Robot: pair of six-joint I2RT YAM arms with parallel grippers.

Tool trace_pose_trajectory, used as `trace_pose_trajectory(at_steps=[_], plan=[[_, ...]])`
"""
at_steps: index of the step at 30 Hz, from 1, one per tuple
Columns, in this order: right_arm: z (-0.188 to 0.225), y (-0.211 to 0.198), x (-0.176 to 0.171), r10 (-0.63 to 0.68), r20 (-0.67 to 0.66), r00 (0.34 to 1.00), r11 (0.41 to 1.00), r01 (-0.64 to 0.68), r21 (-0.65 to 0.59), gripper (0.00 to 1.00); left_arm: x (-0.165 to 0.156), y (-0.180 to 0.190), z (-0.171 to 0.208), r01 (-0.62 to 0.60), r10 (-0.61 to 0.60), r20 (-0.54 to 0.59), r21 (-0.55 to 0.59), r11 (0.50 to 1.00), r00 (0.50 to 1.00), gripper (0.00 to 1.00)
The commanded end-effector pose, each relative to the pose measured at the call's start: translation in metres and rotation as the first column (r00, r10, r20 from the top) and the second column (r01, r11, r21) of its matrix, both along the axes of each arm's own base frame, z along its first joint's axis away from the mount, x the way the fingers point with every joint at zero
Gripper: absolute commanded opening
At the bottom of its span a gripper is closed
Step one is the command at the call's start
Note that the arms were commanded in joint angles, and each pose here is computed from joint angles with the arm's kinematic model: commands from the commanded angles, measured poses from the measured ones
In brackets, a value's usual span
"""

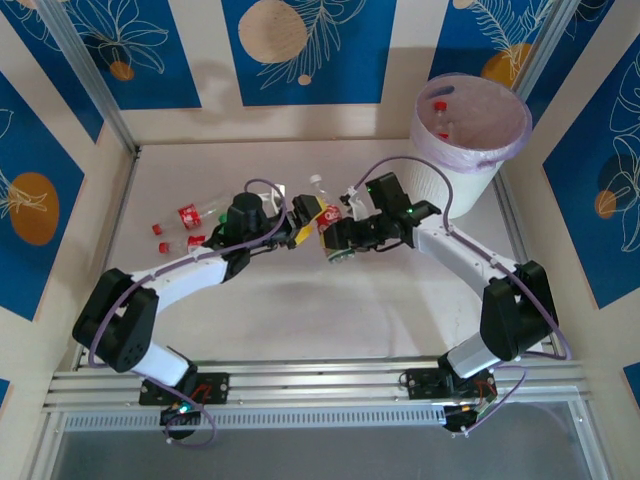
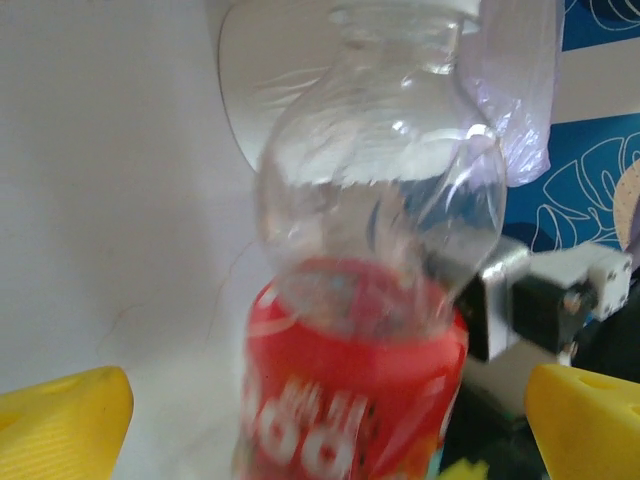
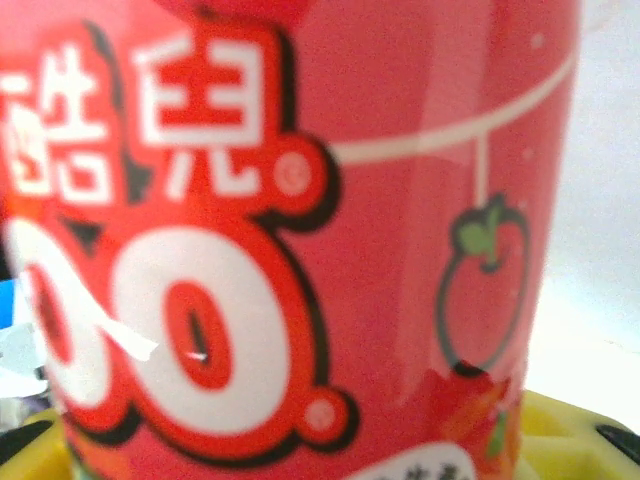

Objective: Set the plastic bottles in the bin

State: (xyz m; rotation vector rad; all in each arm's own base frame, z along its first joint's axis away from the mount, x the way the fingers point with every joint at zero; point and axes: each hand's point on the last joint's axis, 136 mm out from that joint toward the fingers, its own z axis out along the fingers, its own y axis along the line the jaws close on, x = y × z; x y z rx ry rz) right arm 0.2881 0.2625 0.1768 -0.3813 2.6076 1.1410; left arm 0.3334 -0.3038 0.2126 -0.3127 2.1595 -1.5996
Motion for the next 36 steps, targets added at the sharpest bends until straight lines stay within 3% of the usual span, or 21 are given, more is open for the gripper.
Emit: trace_pose_trajectory(at_steps=[1,8,15,21,23,28,36], plan=[[0.038,-0.029,0.018,-0.038,0.161,0.986,0.993,0.055,-0.101,0.35,-0.008,0.015,0.002,-0.010,0.009,0.027,0.049,0.999,1.000,1.00],[0.109,-0.081,0.065,-0.119,0.400,0.909,0.964,0.202,-0.174,0.31,-0.020,0.038,-0.015,-0.055,0.052,0.018,0.181,0.982,0.998,1.00],[0.190,-0.148,0.121,-0.252,0.620,0.743,0.890,0.429,-0.152,0.21,-0.030,0.051,-0.025,-0.072,0.072,0.009,0.239,0.968,0.997,1.00],[0.238,-0.208,0.159,-0.391,0.693,0.605,0.811,0.583,-0.051,0.00,-0.037,0.058,-0.026,-0.078,0.077,0.016,0.271,0.959,0.997,1.00],[0.242,-0.226,0.172,-0.418,0.700,0.579,0.779,0.625,-0.053,0.00,-0.038,0.060,-0.027,-0.080,0.079,0.016,0.279,0.957,0.997,1.00],[0.227,-0.264,0.206,-0.456,0.673,0.583,0.724,0.682,-0.101,0.00,-0.042,0.064,-0.028,-0.086,0.085,0.018,0.286,0.954,0.996,1.00],[0.178,-0.289,0.228,-0.470,0.596,0.651,0.700,0.686,-0.198,0.00,-0.047,0.073,-0.028,-0.100,0.097,0.026,0.326,0.940,0.995,1.00]])
